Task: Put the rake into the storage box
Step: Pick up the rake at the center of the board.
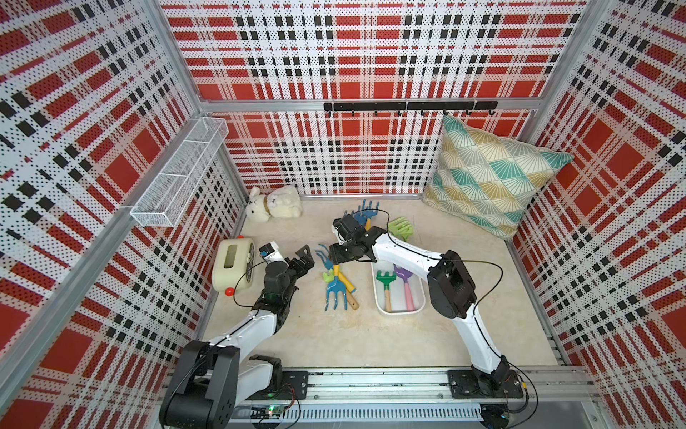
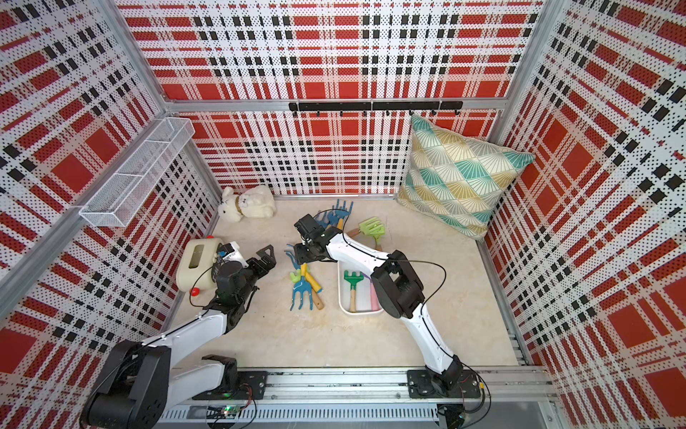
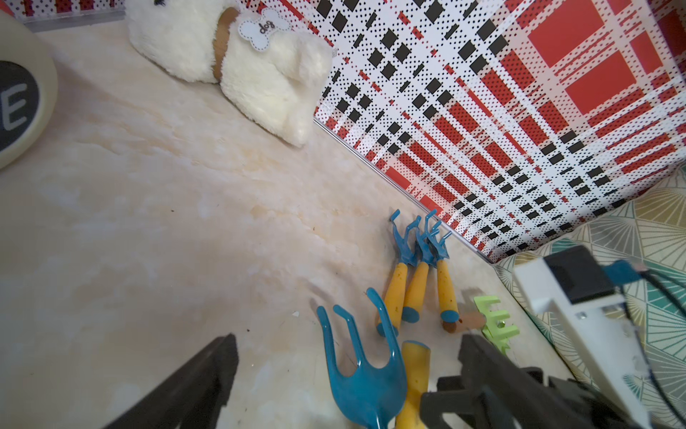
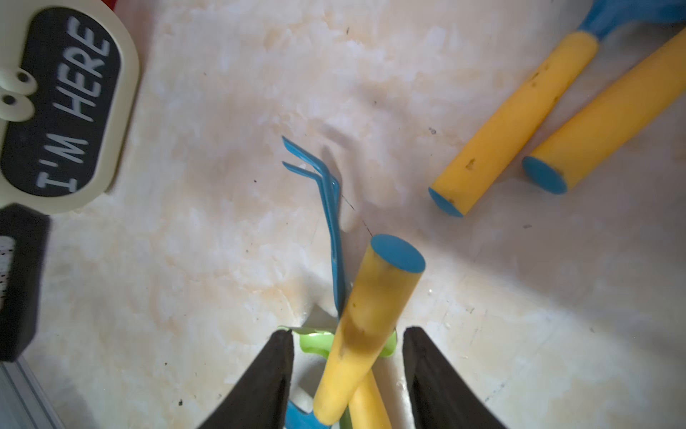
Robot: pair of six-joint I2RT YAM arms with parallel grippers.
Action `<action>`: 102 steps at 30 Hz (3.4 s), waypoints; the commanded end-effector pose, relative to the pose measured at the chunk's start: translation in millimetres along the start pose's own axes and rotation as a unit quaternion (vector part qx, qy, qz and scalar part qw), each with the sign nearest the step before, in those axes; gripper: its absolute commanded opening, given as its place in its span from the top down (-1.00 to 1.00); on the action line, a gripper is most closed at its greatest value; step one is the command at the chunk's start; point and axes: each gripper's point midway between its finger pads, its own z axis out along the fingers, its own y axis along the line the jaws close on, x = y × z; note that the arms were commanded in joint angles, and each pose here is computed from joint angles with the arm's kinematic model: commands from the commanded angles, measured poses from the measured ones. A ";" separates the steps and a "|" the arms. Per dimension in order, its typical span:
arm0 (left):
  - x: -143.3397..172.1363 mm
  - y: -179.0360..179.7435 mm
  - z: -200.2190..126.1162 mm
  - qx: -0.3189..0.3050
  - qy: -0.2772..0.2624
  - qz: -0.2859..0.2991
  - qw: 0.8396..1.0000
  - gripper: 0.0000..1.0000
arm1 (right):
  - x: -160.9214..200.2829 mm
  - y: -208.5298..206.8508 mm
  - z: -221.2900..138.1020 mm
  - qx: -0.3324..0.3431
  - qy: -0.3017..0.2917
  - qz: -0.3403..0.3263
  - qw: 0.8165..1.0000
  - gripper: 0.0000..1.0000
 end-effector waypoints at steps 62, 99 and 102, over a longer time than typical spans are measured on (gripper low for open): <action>10.7 -16.1 1.5 0.032 0.022 0.013 0.999 -1.00 | -36.0 21.0 -90.3 -0.043 -0.122 0.031 0.991 0.73; 120.0 -233.8 -98.2 0.522 0.212 0.083 0.822 -0.25 | -2.3 -75.4 -232.3 -0.215 -0.203 0.175 0.939 0.72; 124.7 -236.6 -99.6 0.528 0.221 0.084 0.816 0.11 | 4.4 -70.7 -231.9 -0.224 -0.197 0.167 0.940 0.71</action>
